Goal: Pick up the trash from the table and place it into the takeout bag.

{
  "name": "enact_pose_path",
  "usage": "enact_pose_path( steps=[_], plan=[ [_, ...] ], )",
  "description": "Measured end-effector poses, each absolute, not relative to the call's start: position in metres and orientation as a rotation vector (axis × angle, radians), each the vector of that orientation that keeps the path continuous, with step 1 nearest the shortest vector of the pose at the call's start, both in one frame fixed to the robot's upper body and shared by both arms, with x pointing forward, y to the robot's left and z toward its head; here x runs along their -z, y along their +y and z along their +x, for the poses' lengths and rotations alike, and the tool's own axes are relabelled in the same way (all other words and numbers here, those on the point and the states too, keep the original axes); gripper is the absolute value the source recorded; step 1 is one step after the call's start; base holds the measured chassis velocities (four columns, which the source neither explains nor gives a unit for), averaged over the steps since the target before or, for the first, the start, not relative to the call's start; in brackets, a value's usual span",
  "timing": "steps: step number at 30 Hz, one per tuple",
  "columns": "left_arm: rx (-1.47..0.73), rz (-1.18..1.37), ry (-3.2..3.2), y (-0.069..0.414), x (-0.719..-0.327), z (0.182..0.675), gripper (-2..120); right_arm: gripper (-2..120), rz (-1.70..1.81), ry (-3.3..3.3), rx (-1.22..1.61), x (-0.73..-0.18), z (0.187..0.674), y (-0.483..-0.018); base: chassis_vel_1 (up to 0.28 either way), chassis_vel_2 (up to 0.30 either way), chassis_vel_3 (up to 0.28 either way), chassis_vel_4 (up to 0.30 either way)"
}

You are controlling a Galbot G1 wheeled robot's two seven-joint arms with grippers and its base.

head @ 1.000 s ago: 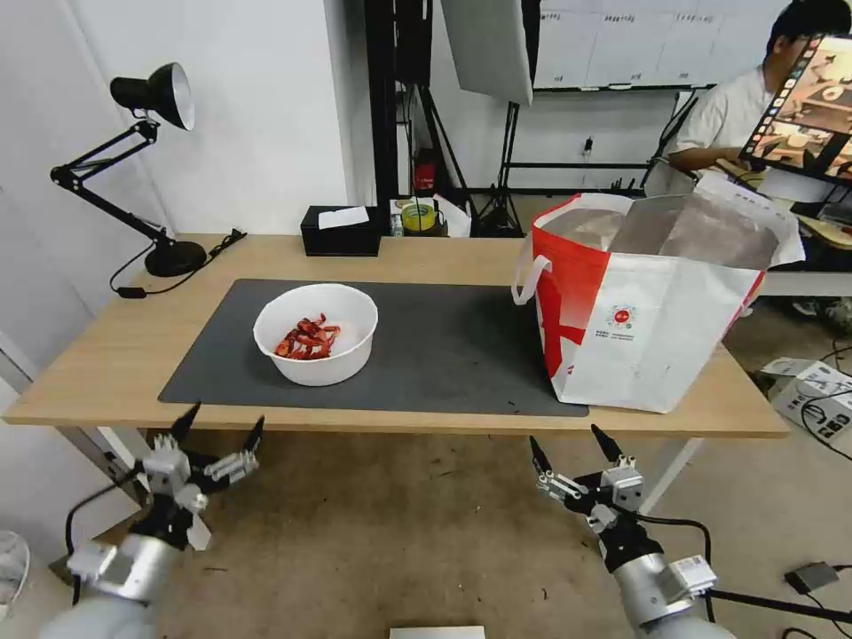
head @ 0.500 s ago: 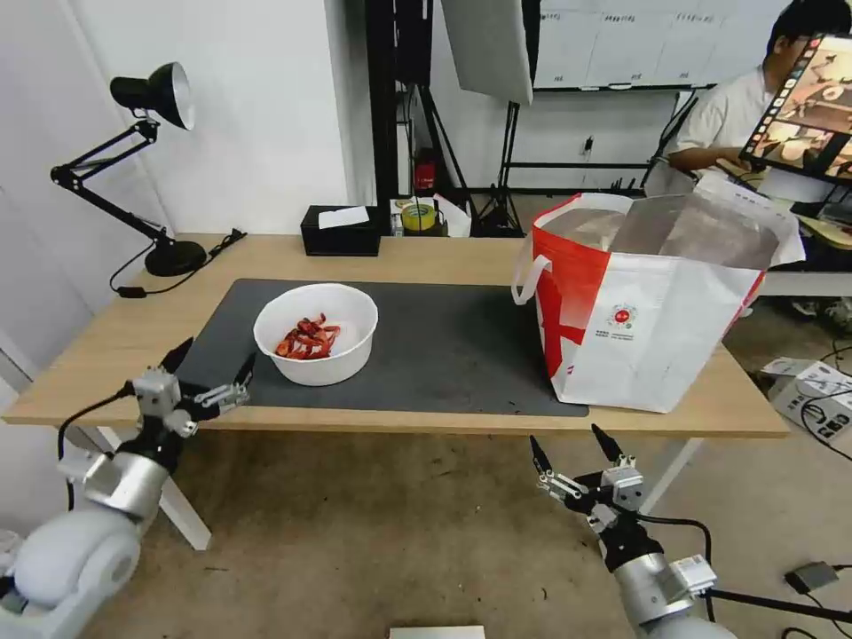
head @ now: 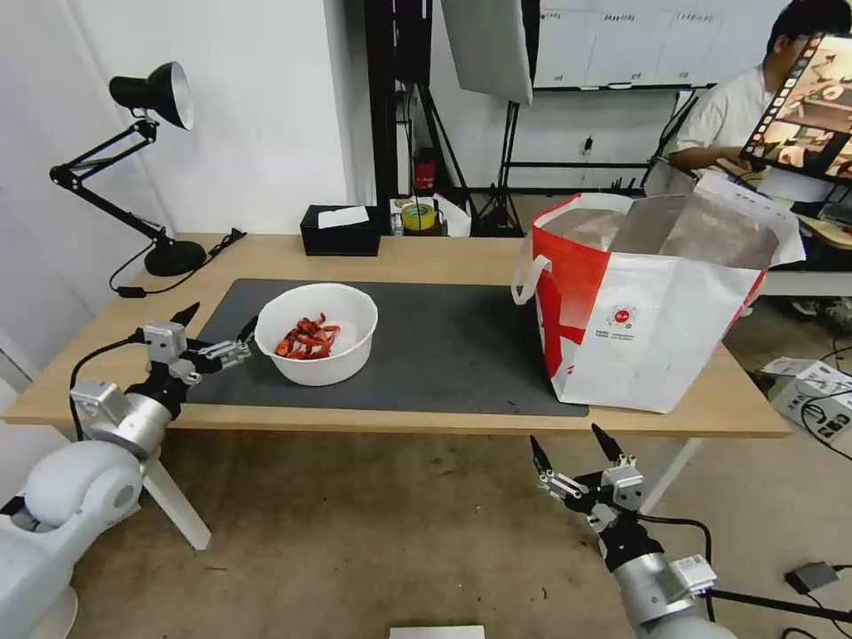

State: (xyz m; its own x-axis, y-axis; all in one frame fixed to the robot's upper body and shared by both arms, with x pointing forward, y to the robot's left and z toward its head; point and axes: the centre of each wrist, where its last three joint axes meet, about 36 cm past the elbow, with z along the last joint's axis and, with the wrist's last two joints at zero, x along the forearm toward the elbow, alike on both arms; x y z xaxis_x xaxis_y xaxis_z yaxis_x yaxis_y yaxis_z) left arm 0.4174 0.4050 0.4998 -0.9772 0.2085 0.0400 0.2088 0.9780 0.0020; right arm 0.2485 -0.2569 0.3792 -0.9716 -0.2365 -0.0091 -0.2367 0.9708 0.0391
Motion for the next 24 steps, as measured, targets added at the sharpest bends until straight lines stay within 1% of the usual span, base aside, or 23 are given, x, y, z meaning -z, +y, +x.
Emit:
enact_pose_path(
  steps=[9,11,19,24],
  plan=[
    [-0.167,-0.361,-2.801,0.412,-0.548,0.447,100,100,-0.374,3.114,-0.063,-0.379,0.249,-0.257,0.0,0.0,0.0,0.0],
    [-0.19,-0.317,-2.728,0.412,-0.557,0.457,100,100,-0.374,3.114,-0.063,-0.379,0.249,-0.257,0.0,0.0,0.0,0.0],
    [-0.283,-0.168,-2.543,0.416,-0.566,0.484,100,100,-0.375,3.114,-0.063,-0.379,0.249,-0.257,0.0,0.0,0.0,0.0],
    [-0.368,-0.154,-2.5,0.413,-0.571,0.498,100,100,-0.374,3.114,-0.063,-0.379,0.249,-0.257,0.0,0.0,0.0,0.0]
  ],
)
